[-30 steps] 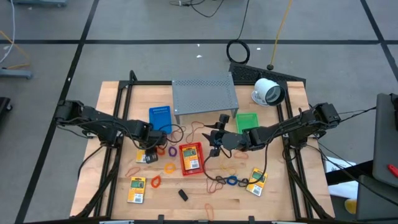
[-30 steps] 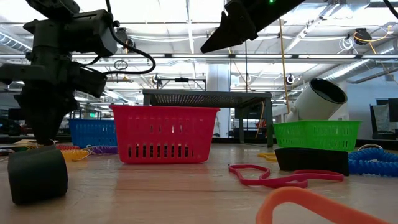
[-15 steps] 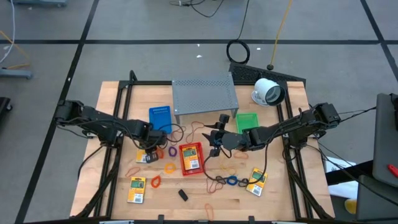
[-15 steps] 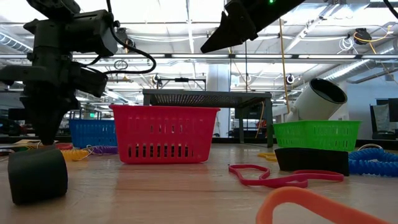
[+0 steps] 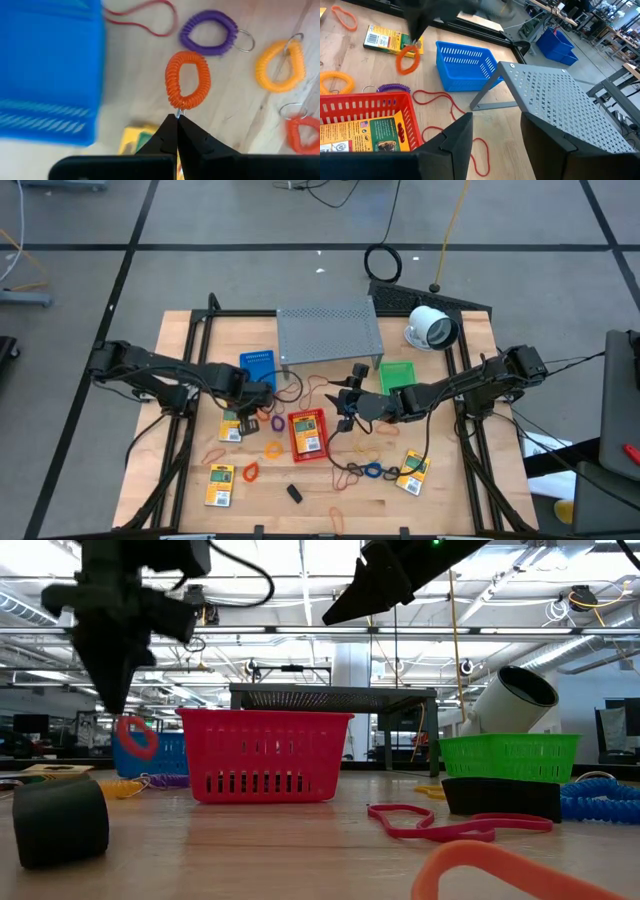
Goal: Pick & Place Office Desk Supplies
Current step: Put the top orange spring keychain into the blue bin
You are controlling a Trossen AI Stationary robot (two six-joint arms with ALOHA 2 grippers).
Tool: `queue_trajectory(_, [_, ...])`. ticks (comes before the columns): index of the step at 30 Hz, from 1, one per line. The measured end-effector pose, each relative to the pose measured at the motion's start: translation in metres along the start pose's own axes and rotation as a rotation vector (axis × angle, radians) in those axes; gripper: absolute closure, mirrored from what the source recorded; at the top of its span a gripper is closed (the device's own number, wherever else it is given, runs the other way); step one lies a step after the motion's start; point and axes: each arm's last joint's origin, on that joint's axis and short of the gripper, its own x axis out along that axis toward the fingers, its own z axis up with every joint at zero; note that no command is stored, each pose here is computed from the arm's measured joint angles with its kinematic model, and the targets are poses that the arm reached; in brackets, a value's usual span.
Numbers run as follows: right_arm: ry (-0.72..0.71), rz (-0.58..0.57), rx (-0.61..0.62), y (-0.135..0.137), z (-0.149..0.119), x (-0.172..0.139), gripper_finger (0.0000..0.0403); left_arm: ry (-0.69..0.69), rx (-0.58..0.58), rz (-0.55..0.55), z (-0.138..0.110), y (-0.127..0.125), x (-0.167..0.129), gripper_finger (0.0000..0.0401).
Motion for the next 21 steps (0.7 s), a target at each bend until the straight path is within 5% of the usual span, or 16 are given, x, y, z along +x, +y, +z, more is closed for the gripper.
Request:
queue_trajectory(10, [0.001, 0.0, -0.001, 0.0, 0.0, 0.0, 0.0248, -0.037, -0.02, 0.207, 0.015, 0.022, -0.066, 0.04])
queue_trajectory(21, [0.002, -0.001, -0.002, 0.0, 0.0, 0.0, 0.0248, 0.041, -0.068, 0.274, 0.017, 0.07, -0.067, 0.04])
